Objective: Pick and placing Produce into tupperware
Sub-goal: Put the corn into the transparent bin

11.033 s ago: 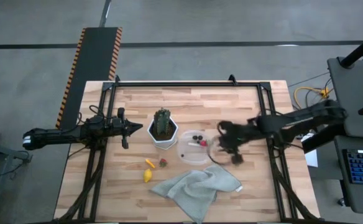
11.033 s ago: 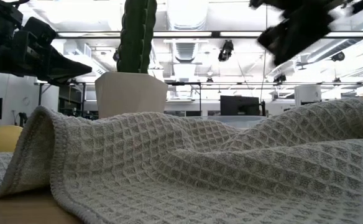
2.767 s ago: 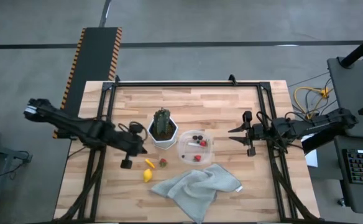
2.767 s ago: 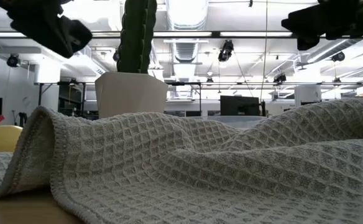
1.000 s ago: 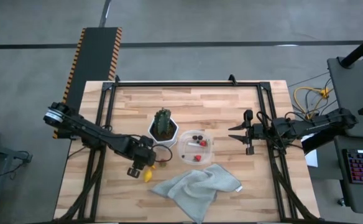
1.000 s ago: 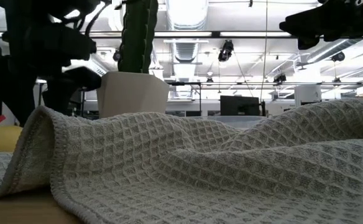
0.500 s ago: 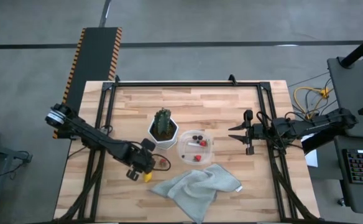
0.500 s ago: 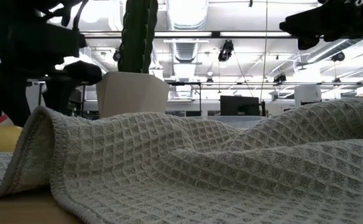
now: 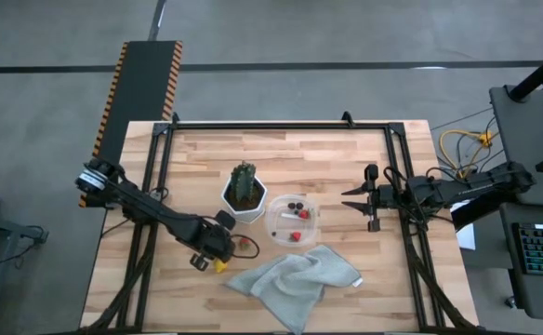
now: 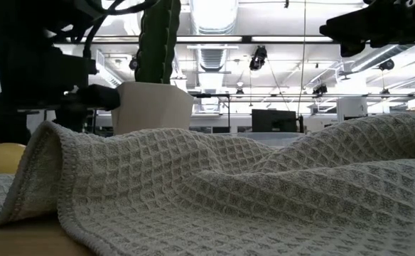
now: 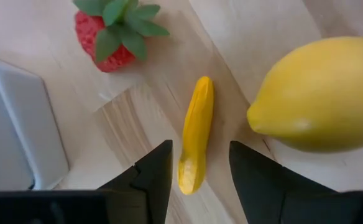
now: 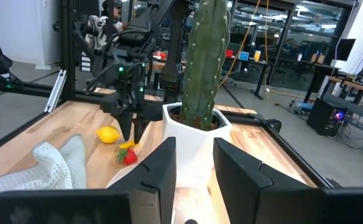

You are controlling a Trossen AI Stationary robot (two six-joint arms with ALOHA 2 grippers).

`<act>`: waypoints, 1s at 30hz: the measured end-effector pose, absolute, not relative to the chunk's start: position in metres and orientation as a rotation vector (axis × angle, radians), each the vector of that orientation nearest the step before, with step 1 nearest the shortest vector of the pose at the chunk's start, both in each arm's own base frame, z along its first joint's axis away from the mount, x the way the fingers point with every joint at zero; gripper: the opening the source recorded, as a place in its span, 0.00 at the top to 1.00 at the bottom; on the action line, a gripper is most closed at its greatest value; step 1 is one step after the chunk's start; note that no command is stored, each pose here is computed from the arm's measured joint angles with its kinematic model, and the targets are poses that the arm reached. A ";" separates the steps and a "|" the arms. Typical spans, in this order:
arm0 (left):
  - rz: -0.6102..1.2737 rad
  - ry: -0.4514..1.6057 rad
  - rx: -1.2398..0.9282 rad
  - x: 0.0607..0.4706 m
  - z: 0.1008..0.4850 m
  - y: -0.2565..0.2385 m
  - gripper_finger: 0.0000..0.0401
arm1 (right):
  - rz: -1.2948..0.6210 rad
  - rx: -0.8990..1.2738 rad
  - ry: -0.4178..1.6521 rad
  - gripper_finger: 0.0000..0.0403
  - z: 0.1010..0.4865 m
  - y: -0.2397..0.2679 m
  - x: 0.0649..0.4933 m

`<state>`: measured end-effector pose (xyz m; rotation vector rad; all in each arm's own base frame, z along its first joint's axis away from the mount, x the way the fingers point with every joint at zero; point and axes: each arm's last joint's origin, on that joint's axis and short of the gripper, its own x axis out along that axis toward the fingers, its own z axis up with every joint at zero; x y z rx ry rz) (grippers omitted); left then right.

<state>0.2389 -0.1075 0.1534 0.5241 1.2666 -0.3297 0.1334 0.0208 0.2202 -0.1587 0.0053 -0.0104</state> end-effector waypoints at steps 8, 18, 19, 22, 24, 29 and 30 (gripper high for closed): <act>-0.359 1.263 0.558 0.242 0.148 -0.108 0.64 | -0.010 -0.159 0.008 0.76 0.220 0.021 0.133; -0.353 1.266 0.532 0.246 0.147 -0.103 0.64 | -0.009 -0.159 0.008 0.76 0.220 0.021 0.133; -0.355 1.267 0.528 0.246 0.146 -0.103 0.64 | -0.007 -0.159 0.007 0.76 0.220 0.021 0.133; -0.351 1.268 0.520 0.246 0.145 -0.101 0.64 | -0.006 -0.159 0.007 0.77 0.220 0.021 0.133; -0.354 1.271 0.509 0.246 0.144 -0.099 0.64 | -0.006 -0.158 0.007 0.77 0.220 0.021 0.133; -0.370 1.278 0.487 0.247 0.142 -0.096 0.69 | -0.006 -0.140 0.007 0.77 0.220 0.021 0.133; -0.377 1.278 0.481 0.248 0.142 -0.096 0.72 | -0.006 -0.140 0.007 0.77 0.220 0.021 0.133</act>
